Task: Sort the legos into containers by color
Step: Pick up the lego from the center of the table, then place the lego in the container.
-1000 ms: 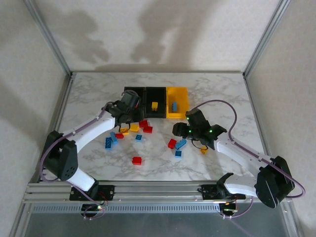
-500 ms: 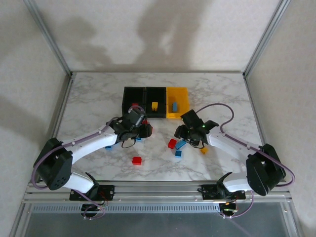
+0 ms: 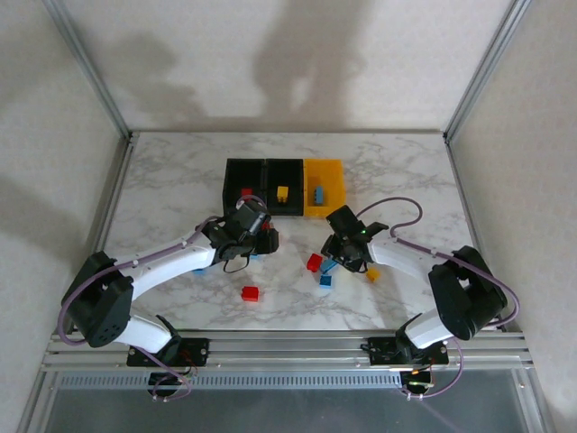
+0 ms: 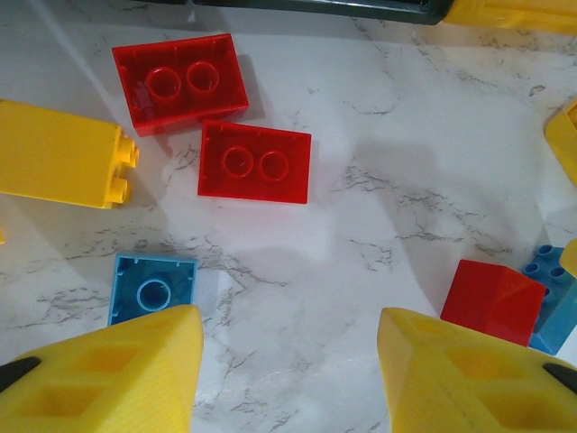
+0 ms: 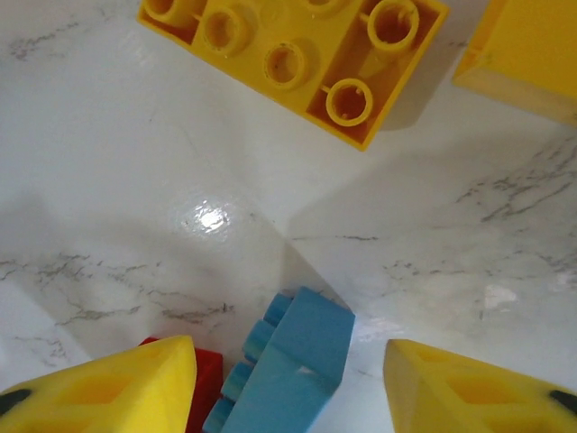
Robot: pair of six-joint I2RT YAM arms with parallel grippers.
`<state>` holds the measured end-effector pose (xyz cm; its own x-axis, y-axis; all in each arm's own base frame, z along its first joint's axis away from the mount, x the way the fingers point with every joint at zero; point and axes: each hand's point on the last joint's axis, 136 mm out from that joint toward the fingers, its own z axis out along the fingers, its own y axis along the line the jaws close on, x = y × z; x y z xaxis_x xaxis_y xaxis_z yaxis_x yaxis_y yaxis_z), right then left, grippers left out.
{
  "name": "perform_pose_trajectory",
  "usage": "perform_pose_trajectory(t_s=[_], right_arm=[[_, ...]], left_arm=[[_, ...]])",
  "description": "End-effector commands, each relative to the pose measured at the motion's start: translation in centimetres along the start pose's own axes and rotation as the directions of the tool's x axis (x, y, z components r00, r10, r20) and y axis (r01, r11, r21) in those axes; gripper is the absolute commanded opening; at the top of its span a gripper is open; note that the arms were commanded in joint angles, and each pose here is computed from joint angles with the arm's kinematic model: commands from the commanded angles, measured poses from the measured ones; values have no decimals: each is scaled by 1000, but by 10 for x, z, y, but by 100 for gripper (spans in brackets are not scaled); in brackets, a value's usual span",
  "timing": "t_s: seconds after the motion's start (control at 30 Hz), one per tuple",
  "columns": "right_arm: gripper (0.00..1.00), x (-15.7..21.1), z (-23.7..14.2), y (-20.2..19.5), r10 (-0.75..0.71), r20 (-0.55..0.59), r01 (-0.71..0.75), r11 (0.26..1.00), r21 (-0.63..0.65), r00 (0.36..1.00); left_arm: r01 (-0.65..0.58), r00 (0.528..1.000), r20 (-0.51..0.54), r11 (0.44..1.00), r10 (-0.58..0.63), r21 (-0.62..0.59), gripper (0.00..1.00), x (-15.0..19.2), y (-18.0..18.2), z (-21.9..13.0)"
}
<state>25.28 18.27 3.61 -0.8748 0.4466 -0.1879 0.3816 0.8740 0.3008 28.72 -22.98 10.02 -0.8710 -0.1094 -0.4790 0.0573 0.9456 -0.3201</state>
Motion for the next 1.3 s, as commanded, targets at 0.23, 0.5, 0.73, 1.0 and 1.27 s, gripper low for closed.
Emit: perform_pose_trajectory(t_s=[0.23,0.5,0.73,1.0,1.27], right_arm=[[37,0,8,-12,22,8,-23,999,39,1000],[22,-16,-3,-11,22,67,-24,999,37,998],[21,-48,-32,7,7,154,-5,1000,-10,988],[21,-106,-69,49,-52,277,72,995,-63,960],[22,-176,-79,109,-233,395,249,969,11,889]], left_arm=[[11,1000,-1,1000,-11,-25,52,4,3,5],[8,1000,-8,1000,-8,-26,52,6,1,9],[14,1000,10,1000,-13,-9,52,-1,-6,6],[26,999,38,1000,-26,11,52,-11,-13,-1],[47,997,64,999,-48,28,52,-14,-14,-13]])
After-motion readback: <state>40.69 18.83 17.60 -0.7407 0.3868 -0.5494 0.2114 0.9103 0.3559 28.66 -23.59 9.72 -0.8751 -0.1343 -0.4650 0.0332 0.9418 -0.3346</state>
